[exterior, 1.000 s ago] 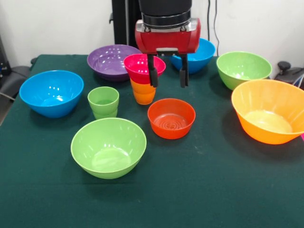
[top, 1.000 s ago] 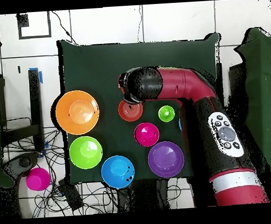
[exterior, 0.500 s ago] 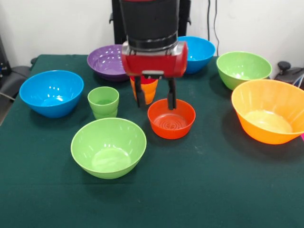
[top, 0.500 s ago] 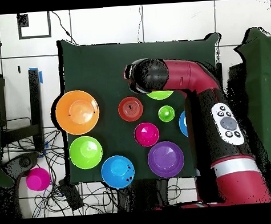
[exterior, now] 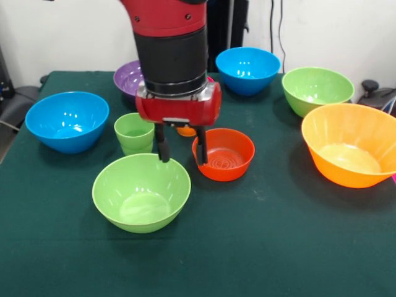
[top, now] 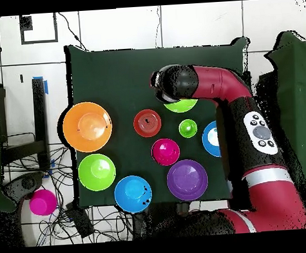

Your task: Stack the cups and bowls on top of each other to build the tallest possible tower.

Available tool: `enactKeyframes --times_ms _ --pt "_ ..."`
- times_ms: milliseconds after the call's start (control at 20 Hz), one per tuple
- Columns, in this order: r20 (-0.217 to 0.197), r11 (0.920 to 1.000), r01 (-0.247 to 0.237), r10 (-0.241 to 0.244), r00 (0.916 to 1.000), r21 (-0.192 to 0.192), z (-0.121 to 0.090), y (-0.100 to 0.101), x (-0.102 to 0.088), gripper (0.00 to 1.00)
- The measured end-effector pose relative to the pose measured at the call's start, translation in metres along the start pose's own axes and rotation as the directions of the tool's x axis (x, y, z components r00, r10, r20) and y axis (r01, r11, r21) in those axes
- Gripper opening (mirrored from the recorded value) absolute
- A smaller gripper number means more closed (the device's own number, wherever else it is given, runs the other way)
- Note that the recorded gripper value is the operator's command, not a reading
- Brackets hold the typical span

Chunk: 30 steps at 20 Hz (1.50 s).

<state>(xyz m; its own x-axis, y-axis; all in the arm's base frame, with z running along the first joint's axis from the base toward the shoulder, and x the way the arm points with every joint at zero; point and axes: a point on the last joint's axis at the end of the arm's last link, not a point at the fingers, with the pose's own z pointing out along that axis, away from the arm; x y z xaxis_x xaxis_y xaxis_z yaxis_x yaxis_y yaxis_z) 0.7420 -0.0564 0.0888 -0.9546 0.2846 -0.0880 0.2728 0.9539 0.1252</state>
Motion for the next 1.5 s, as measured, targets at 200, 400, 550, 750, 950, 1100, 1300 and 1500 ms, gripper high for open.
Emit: enactKeyframes --times_ms 200,400,550,750,950,1100,1300,1500 --pt "-0.030 0.9998 -0.004 0.004 0.9995 0.021 0.000 -0.009 0.003 1.00" --pt "-0.075 0.9989 -0.008 0.012 0.9971 0.046 -0.006 -0.018 0.008 1.00" --pt "-0.111 0.9977 -0.010 0.018 0.9937 0.067 -0.014 -0.024 0.012 1.00" --pt "-0.150 0.9957 -0.013 0.027 0.9883 0.092 -0.026 -0.031 0.015 1.00" --pt "-0.155 0.9940 -0.012 0.029 0.9876 0.109 -0.041 -0.034 0.014 1.00" --pt "-0.152 0.9933 -0.012 0.029 0.9879 0.115 -0.048 -0.035 0.012 1.00" --pt "-0.137 0.9924 -0.013 0.030 0.9902 0.123 -0.060 -0.036 0.004 1.00" --pt "-0.117 0.9914 -0.018 0.034 0.9926 0.129 -0.065 -0.039 -0.004 1.00"
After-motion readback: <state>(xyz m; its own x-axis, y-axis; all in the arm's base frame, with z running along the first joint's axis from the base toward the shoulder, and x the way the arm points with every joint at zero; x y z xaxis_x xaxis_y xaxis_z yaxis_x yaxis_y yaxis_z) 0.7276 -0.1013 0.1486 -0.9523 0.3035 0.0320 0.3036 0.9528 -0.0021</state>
